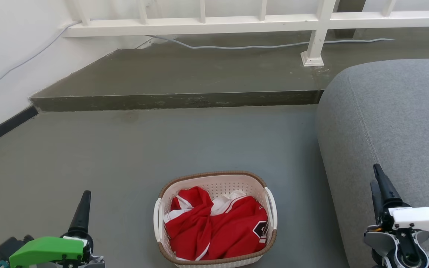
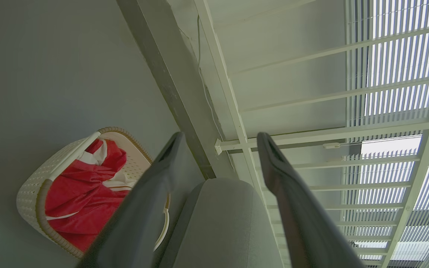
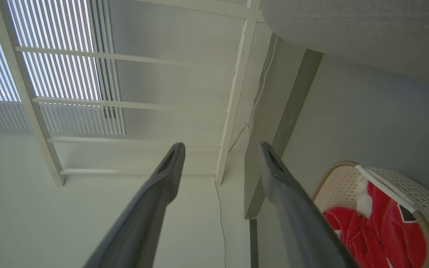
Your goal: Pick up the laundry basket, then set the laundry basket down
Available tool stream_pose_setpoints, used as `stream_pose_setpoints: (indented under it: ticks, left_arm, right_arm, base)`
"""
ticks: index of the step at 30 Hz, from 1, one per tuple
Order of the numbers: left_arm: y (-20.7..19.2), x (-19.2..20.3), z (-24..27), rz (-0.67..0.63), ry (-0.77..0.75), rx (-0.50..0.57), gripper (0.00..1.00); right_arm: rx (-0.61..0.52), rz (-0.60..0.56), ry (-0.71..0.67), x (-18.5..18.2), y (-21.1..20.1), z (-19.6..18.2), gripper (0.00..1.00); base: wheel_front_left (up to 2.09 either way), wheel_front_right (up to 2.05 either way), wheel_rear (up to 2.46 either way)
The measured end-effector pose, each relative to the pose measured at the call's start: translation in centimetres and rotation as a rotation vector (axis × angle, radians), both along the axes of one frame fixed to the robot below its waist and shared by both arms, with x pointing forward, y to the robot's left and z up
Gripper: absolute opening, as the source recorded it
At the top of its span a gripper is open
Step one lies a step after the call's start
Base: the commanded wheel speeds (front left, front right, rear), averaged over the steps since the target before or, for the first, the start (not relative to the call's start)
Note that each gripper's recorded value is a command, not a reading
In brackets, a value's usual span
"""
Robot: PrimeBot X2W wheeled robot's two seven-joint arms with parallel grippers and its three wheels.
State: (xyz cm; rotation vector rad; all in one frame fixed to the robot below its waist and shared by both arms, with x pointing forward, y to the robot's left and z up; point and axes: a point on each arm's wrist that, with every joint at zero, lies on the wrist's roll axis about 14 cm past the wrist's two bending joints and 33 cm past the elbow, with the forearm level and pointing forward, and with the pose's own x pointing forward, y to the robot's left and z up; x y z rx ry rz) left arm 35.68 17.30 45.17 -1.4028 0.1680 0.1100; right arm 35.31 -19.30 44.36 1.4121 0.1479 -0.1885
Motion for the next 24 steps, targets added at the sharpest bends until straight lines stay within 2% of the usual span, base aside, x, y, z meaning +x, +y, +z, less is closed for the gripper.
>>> stream_pose_setpoints:
  ticks: [9,24]
  left_arm:
    - [-0.7,0.4,1.0,-0.039,-0.030,0.167,1.00]
    - [-2.4,0.6,1.8,-0.150,-0.065,0.541,1.00]
  right_arm:
    - [-0.167,0.046,-0.006,0.4,0.8,0.8,1.00]
    - [-0.427,0.116,-0.016,0.7,2.2,1.6,1.00]
  base:
    - [0.00,0.00,0.00]
    - [0.00,0.00,0.00]
